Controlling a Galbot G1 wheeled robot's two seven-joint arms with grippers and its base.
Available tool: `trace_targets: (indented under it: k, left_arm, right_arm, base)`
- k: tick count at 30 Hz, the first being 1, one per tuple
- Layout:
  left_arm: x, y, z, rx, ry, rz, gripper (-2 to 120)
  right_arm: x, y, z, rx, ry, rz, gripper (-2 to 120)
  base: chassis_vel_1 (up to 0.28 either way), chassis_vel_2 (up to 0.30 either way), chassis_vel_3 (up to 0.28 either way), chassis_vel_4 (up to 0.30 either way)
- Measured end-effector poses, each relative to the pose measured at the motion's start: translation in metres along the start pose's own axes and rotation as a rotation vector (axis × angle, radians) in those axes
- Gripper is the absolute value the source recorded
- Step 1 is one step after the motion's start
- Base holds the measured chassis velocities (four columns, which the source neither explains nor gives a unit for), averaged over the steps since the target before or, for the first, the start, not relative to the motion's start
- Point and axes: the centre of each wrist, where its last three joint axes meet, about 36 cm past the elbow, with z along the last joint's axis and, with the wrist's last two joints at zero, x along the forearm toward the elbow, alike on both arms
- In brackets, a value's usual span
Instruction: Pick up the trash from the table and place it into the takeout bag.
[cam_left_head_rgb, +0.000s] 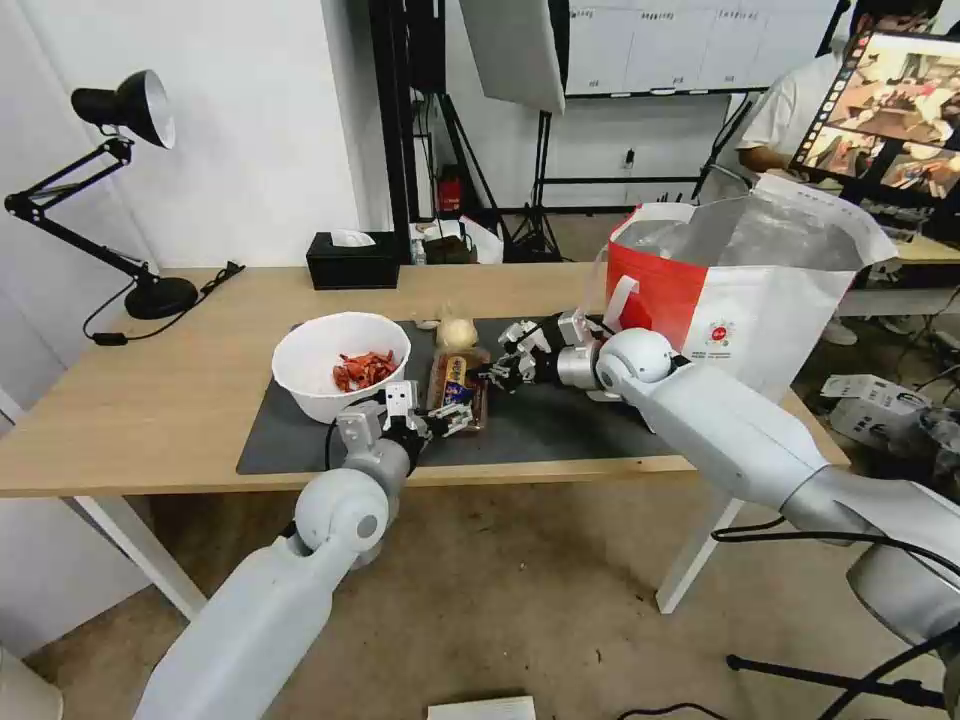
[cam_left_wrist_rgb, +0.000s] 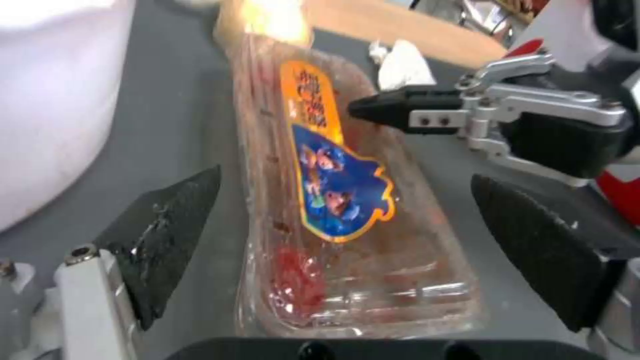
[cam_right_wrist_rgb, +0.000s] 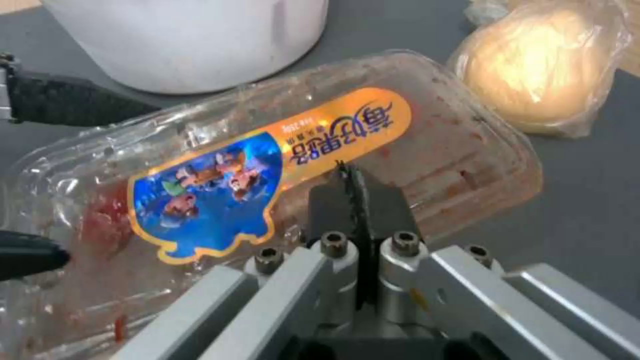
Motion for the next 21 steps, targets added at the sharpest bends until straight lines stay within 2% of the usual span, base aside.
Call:
trace_targets:
  k: [7, 13, 21]
  left_arm:
    - [-0.006, 0.002, -0.008, 0.015, 0.075, -0.013, 100]
    - [-0.012, 0.003, -0.016, 0.064, 0.138, -0.007, 100]
    - [-0.014, 0.007, -0.022, 0.077, 0.158, -0.005, 97]
  right_arm:
    - [-0.002, 0.0, 0.003, 0.012, -0.003, 0.0, 0]
    - [-0.006, 0.002, 0.005, 0.017, 0.002, -0.012, 0]
    - [-0.006, 0.001, 0.003, 0.026, 0.005, -0.017, 0]
  base:
    - [0.0, 0.0, 0.0, 0.0]
    - [0.0, 0.0, 0.0, 0.0]
    - [0.0, 0.0, 0.0, 0.0]
